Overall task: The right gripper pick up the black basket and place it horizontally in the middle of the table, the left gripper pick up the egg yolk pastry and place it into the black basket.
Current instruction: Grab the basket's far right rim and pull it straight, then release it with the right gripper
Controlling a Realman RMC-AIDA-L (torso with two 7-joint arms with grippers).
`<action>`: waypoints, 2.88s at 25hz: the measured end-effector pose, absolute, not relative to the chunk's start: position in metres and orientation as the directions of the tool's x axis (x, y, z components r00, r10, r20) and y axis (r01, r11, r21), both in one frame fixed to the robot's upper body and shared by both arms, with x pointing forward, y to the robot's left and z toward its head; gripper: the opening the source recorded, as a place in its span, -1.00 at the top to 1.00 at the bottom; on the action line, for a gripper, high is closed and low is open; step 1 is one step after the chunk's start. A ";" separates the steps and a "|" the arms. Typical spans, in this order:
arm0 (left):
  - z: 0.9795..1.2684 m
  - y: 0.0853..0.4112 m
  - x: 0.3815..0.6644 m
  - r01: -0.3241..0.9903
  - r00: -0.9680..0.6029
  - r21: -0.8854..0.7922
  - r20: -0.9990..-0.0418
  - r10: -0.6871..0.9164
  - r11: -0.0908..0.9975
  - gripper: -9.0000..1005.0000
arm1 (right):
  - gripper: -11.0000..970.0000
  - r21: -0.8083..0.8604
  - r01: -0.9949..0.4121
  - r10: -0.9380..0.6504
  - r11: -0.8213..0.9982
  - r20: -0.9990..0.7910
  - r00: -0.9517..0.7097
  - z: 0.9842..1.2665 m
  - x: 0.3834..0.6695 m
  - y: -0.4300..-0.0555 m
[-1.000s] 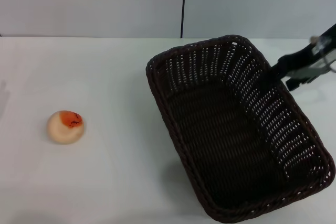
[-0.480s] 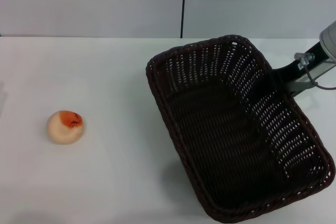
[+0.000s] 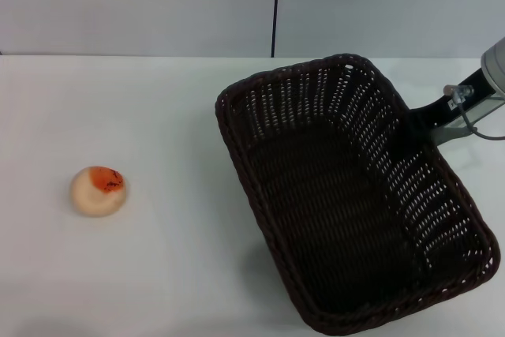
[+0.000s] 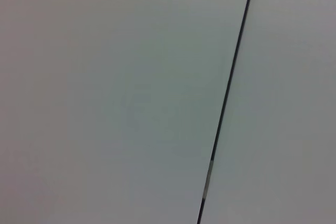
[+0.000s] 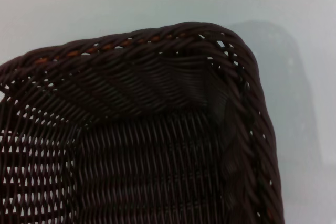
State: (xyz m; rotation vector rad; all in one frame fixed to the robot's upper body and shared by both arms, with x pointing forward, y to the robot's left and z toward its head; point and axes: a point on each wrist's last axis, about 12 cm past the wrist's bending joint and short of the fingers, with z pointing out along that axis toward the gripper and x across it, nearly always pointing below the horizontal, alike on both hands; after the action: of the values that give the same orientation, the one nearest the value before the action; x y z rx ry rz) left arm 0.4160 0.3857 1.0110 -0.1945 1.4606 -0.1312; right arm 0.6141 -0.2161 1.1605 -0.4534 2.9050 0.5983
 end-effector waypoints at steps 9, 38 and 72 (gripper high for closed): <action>1.012 0.388 0.398 -0.029 0.135 -0.209 -0.970 -0.204 0.977 -0.62 | 0.69 0.237 -0.577 -0.490 0.782 -0.339 -0.803 1.191 0.632 -0.216; 1.008 0.338 0.379 0.160 0.154 -0.176 -0.968 -0.201 0.971 -0.62 | 0.56 -0.127 -0.984 -0.861 0.128 -0.507 -0.047 1.193 0.652 -0.111; 1.008 0.345 0.376 0.169 0.139 -0.155 -0.974 -0.179 0.973 -0.62 | -0.23 -0.174 -0.985 -0.852 -0.002 -0.515 0.092 1.174 0.629 -0.089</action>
State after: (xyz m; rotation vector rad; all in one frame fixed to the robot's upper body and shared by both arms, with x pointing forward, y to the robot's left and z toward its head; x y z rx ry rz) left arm 0.3757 0.3446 1.0076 -0.0083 1.4095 -0.2514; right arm 0.6288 -0.0886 1.1736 -1.8925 1.7982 0.3598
